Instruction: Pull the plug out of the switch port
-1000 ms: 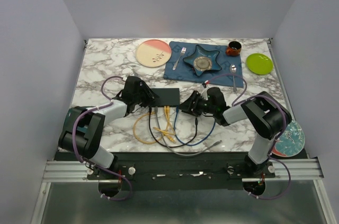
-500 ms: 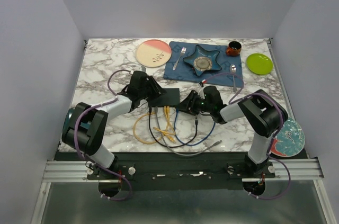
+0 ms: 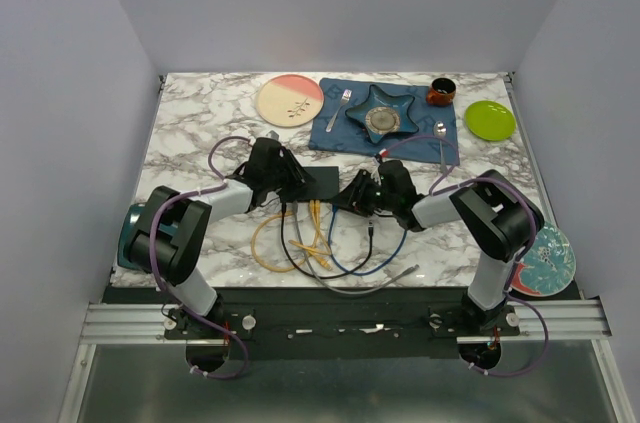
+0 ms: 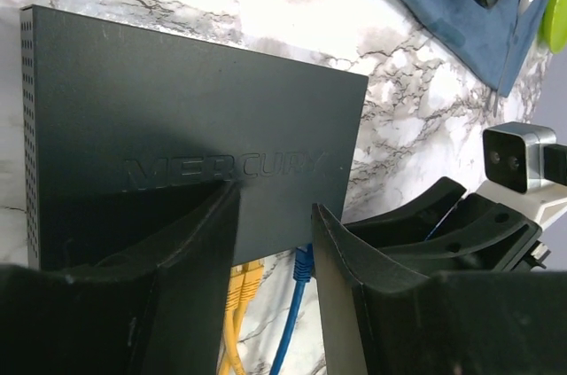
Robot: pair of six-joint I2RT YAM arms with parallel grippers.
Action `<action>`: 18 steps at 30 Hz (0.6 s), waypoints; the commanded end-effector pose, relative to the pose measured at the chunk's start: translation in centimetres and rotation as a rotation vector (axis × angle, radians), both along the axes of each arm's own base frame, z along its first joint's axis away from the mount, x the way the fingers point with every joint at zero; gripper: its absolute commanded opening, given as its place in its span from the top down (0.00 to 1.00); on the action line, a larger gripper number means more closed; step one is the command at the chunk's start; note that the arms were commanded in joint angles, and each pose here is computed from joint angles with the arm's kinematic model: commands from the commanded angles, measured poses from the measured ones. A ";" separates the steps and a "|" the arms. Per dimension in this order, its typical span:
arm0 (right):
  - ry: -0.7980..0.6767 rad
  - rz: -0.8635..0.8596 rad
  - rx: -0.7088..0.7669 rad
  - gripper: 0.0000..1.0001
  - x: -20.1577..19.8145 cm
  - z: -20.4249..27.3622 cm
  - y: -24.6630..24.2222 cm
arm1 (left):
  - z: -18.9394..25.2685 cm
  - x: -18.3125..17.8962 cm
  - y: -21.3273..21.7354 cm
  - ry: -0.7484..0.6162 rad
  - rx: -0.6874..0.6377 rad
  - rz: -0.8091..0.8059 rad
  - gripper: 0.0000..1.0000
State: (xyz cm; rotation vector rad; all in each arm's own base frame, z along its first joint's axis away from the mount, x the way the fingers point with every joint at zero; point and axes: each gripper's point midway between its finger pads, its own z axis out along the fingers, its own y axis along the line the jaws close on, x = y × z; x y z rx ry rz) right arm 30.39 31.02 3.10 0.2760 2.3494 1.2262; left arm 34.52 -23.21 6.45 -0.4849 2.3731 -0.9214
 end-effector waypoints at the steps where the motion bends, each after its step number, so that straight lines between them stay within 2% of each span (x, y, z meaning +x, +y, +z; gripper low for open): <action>1: 0.053 -0.054 -0.056 0.54 0.2 -1.9 -0.7 | -0.9 -0.7 -0.2 0.024 -0.005 -0.021 0.50; 10: 0.118 -0.054 0.007 0.53 -1.2 -2.2 -0.5 | -0.7 -0.7 -0.3 0.020 -0.015 -0.021 0.50; 18: 0.141 -0.091 -0.017 0.55 -1.5 -3.0 -1.3 | -0.8 -0.9 -0.6 0.023 -0.032 -0.015 0.50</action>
